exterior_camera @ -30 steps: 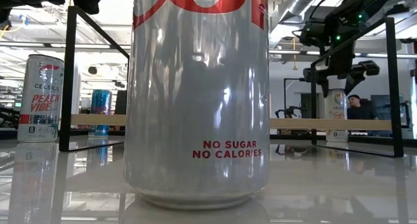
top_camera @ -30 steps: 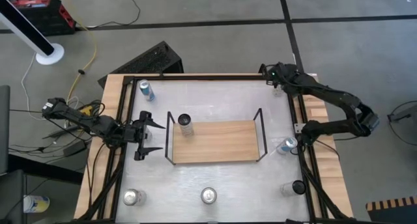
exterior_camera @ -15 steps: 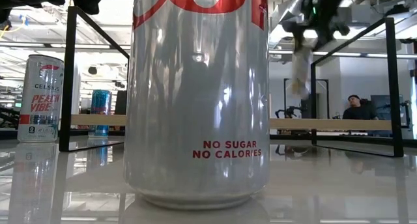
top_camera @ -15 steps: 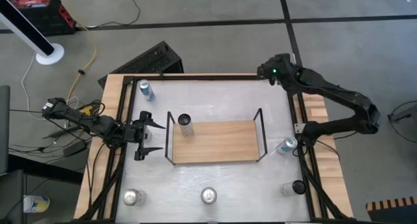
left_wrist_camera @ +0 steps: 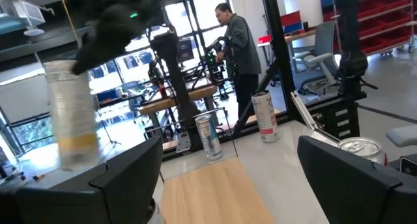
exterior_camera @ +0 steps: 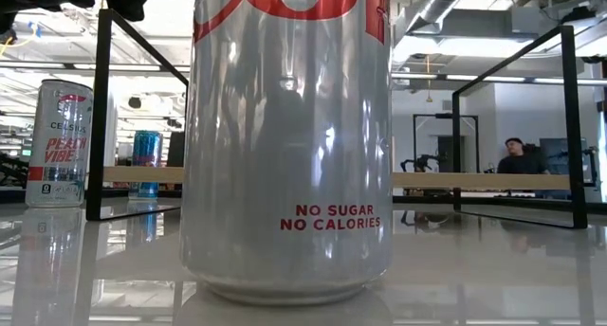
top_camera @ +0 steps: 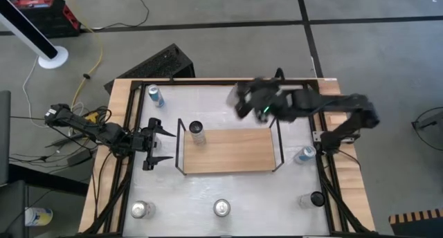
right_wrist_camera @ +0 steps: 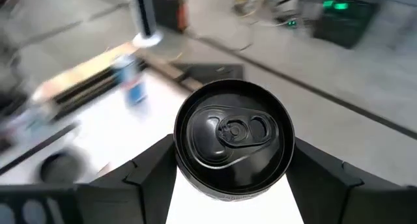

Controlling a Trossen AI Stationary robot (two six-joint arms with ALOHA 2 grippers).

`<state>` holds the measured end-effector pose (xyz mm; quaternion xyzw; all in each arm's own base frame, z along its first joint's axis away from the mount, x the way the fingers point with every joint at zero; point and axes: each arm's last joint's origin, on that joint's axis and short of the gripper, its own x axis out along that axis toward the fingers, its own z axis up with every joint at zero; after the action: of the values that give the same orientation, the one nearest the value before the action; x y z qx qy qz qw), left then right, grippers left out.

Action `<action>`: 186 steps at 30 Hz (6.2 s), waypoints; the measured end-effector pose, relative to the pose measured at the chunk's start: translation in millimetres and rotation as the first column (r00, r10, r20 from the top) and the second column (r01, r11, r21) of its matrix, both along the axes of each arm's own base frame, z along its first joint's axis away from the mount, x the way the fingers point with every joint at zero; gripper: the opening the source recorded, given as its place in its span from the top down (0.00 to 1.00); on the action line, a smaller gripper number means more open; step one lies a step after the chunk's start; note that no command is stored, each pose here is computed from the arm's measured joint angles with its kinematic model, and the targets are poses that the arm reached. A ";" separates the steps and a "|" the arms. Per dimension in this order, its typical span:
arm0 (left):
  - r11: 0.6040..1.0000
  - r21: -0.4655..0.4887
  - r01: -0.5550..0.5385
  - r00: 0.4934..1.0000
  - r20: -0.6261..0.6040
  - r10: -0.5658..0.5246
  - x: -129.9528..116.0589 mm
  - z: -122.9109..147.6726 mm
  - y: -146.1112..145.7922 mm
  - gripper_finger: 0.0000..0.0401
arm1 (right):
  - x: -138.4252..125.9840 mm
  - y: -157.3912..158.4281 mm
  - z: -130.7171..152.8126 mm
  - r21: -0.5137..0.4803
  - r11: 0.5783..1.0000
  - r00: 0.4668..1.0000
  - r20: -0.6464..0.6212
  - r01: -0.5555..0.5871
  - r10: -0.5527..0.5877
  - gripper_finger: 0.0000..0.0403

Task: Place canned beverage on shelf
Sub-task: Put the white-yellow soda can on the shelf aligned with the other white-yellow soda can

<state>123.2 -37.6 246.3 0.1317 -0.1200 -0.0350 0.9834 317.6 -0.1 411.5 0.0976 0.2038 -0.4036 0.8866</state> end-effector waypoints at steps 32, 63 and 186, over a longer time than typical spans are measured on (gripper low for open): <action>1.000 -0.010 0.002 1.000 -0.018 -0.002 0.4 -1.6 -0.1 0.14 | 125.6 115.8 -75.0 0.185 0.927 0.925 -0.137 -0.327 0.354 0.33; 1.000 -0.011 0.002 1.000 -0.019 -0.002 0.4 -1.7 -0.1 0.14 | 131.2 117.7 -93.5 0.185 0.926 0.927 -0.124 -0.328 0.353 0.24; 1.000 -0.006 0.001 1.000 -0.024 -0.001 0.5 -2.2 -0.1 0.14 | 144.9 80.6 -87.7 0.272 0.737 0.681 -0.281 -0.619 0.676 0.27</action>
<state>123.7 -37.8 244.1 0.1284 -0.1085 -0.0368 0.9851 462.5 80.5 323.8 0.0114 0.4152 -0.0567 0.9079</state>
